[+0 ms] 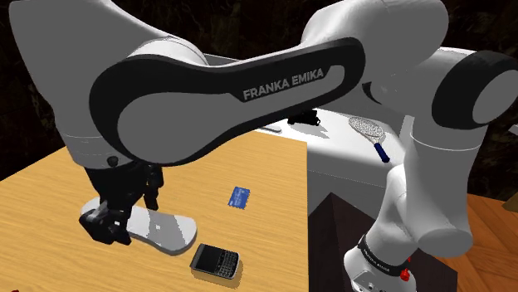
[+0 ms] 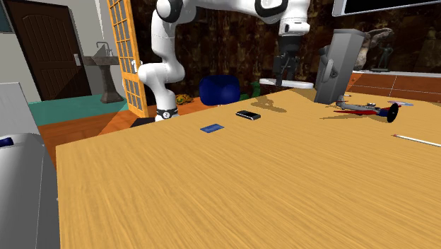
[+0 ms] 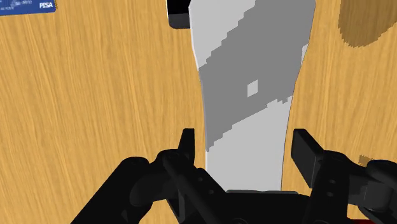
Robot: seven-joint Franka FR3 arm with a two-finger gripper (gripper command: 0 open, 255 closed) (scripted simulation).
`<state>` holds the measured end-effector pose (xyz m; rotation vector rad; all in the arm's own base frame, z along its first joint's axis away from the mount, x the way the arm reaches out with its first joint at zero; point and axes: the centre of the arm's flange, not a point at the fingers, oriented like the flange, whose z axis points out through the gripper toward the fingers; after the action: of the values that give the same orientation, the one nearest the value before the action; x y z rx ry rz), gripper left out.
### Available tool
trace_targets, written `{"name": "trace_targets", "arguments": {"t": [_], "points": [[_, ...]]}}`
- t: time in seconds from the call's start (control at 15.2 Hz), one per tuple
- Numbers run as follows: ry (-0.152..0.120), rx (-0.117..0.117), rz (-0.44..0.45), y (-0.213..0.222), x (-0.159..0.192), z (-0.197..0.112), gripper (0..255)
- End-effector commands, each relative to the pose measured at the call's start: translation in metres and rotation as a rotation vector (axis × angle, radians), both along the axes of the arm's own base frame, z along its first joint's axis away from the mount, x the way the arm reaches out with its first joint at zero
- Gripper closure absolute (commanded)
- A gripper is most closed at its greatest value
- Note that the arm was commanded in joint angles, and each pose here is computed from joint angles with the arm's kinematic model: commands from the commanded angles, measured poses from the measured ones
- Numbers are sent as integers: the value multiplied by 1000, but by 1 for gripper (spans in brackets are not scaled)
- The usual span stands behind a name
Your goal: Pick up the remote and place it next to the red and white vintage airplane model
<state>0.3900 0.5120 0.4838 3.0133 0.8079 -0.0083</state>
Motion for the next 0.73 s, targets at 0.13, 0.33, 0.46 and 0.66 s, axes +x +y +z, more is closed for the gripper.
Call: {"name": "trace_targets", "arguments": {"t": [0.13, 0.33, 0.46, 0.66], "points": [[0, 0, -2, 34, -41, 0, 255], [0, 0, -2, 58, -72, 0, 255], [0, 0, -2, 74, -93, 0, 255], [0, 0, -2, 99, -124, 0, 255]]}}
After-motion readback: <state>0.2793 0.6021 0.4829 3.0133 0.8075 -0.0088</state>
